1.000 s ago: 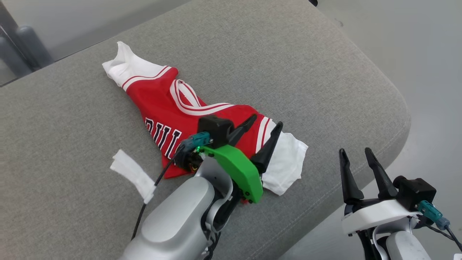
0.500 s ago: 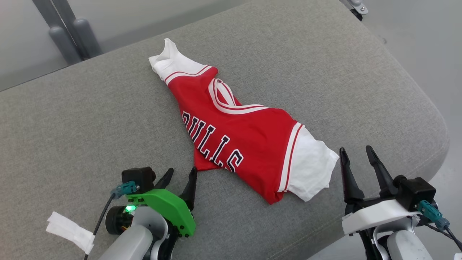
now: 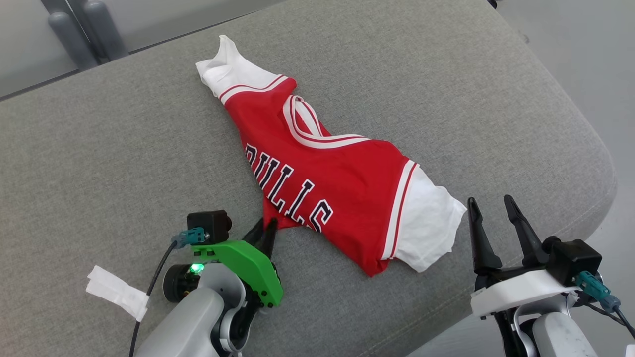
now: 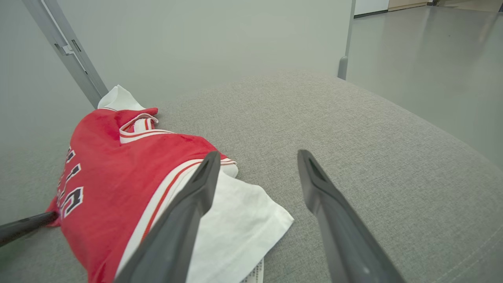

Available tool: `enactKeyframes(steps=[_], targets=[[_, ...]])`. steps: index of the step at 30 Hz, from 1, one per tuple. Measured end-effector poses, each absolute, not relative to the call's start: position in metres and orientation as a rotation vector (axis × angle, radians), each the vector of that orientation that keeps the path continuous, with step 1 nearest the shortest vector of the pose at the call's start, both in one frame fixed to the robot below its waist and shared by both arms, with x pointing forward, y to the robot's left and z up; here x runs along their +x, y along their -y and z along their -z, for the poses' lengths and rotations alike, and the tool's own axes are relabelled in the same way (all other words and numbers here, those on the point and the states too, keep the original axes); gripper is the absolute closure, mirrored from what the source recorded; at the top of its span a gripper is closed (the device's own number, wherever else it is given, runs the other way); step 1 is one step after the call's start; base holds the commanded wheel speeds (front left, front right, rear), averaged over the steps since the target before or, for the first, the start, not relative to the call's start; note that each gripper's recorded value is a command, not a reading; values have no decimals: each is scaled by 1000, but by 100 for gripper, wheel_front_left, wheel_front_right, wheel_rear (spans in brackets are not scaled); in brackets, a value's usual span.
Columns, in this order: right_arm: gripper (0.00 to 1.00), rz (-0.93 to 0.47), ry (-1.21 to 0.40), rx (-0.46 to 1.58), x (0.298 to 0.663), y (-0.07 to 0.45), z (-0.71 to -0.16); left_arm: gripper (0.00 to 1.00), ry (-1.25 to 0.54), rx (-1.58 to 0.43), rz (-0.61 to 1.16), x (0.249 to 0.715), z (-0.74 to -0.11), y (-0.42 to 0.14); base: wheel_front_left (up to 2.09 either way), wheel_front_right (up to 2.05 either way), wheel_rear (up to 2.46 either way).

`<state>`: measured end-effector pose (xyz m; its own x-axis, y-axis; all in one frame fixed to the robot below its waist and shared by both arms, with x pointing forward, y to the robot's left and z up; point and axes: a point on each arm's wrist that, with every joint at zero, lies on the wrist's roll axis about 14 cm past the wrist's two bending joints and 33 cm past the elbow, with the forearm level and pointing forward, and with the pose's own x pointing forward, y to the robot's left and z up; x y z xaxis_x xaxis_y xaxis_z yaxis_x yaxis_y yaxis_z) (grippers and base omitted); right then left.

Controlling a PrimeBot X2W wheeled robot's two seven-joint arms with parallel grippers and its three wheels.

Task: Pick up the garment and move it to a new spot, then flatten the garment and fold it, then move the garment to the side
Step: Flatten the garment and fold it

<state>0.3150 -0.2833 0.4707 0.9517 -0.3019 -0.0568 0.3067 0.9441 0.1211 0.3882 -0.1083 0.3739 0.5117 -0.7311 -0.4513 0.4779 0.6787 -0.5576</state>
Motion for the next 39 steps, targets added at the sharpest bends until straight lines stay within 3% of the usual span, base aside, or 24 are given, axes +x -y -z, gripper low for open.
enactKeyframes(steps=[7,14,22,31,34,39], targets=[[0,308,-34,135,315,283,-471,100,-605,-447,751,404,-407,98,0,0,0],[0,276,-28,145,316,273,-471,100,-275,-439,706,441,-514,49,0,0,0],[0,230,-16,158,321,260,-473,100,-23,-371,712,427,-623,7,0,0,0],[0,224,-7,168,322,258,-475,100,-25,-278,673,443,-644,-18,0,0,0],[0,228,-13,173,323,259,-473,100,-87,-292,613,464,-633,-34,0,0,0],[0,224,-35,175,326,257,-467,100,-199,-131,460,516,-597,-84,0,0,0]])
